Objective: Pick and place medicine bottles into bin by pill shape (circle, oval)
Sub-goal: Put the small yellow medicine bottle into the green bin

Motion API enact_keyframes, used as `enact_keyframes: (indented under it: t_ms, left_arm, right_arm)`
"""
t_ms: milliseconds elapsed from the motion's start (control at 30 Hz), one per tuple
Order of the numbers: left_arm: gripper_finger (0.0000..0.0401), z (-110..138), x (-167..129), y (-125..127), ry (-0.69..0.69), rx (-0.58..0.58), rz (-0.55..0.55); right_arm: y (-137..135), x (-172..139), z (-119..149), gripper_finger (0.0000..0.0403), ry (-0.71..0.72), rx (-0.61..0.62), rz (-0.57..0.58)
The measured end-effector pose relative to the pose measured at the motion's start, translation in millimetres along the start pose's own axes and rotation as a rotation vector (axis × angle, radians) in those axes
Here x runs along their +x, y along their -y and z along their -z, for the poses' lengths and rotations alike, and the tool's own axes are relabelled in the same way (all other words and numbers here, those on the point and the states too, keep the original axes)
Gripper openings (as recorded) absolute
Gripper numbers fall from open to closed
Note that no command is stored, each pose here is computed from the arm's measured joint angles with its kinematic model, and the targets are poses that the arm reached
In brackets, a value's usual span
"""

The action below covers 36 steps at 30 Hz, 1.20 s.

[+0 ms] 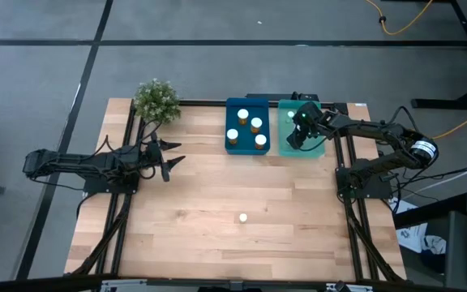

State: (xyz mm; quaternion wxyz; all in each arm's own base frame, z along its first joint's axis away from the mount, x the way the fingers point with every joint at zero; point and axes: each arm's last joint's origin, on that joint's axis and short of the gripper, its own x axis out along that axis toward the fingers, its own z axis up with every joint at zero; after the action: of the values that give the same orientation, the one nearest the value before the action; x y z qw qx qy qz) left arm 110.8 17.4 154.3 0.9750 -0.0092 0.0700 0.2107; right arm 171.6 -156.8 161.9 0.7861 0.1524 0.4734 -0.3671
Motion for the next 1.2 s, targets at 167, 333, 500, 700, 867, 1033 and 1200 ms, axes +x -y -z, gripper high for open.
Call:
enact_keyframes:
  t_ms: [167,333,500,700,867,1033,1200]
  left_arm:
    - [0.0234,0.1,0.0,0.0,0.0,0.0,0.0]
    - [0.0234,0.0,0.0,0.0,0.0,0.0,0.0]
    - [0.0234,0.0,0.0,0.0,0.0,0.0,0.0]
    - [0.0234,0.1,0.0,0.0,0.0,0.0,0.0]
    - [0.0234,0.0,0.0,0.0,0.0,0.0,0.0]
    - [0.0234,0.0,0.0,0.0,0.0,0.0,0.0]
    - [0.0234,0.1,0.0,0.0,0.0,0.0,0.0]
  right_arm:
    - [0.5,-3.8,-1.3,0.0176,0.021,0.003,0.0]
    - [2.3,-17.3,-3.8,0.0176,0.079,0.035,-0.002]
    - [4.2,-32.8,-4.3,0.0176,0.133,0.055,-0.006]
    - [-3.2,-54.4,-3.1,0.0176,0.202,0.069,-0.123]
    - [-21.3,-78.5,-1.9,0.0176,0.285,-0.003,-0.412]
    - [-45.8,-99.2,5.5,0.0176,0.308,-0.089,-0.622]
    - [-84.3,-108.3,18.4,0.0176,0.25,-0.202,-0.755]
